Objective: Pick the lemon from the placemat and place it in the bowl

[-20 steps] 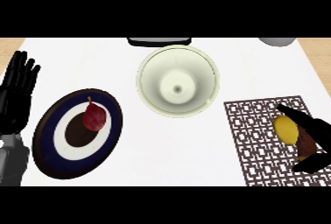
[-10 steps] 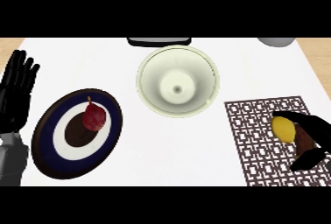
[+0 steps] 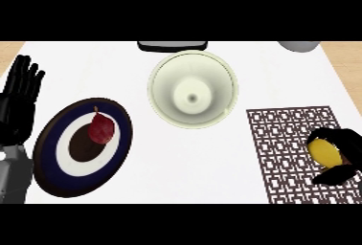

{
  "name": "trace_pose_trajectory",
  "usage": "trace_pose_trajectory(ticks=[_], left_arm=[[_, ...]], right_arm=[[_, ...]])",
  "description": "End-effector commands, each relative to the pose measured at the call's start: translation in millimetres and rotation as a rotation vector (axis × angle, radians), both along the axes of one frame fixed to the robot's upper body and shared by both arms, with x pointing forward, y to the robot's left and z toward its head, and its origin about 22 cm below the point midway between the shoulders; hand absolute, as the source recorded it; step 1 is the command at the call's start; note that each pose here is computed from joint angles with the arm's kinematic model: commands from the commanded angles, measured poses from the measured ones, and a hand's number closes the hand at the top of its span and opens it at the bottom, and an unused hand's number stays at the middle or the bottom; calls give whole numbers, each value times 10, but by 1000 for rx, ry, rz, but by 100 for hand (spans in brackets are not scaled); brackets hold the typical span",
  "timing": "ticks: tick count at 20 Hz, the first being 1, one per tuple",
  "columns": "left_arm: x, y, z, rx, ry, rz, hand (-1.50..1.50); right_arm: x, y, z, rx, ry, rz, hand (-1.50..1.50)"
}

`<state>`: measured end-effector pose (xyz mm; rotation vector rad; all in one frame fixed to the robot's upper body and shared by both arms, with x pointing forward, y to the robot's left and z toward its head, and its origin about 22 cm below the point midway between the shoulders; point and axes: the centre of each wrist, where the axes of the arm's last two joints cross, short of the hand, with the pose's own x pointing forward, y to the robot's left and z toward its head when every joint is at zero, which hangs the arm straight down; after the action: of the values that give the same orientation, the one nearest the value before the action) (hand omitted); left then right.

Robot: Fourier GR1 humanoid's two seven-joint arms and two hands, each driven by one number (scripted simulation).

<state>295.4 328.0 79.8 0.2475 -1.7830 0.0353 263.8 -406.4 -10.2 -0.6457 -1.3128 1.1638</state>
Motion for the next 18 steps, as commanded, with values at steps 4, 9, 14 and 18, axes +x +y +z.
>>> trace_pose_trajectory(ticks=[4, 9, 14, 18], left_arm=[[-78, 204, 16, 23, 14, 81, 0], [-160, 212, -69, 20, 13, 74, 0], [-196, 270, 38, 12, 15, 57, 0], [-160, 198, -42, 5, 22, 53, 0]], right_arm=[[-871, -565, -260, -222, 275, -583, 150], [-1028, -247, -71, -270, 179, -688, 150], [-1251, 20, 436, -369, 36, -804, 150], [-1413, 365, 1059, -333, -101, -799, 150]])
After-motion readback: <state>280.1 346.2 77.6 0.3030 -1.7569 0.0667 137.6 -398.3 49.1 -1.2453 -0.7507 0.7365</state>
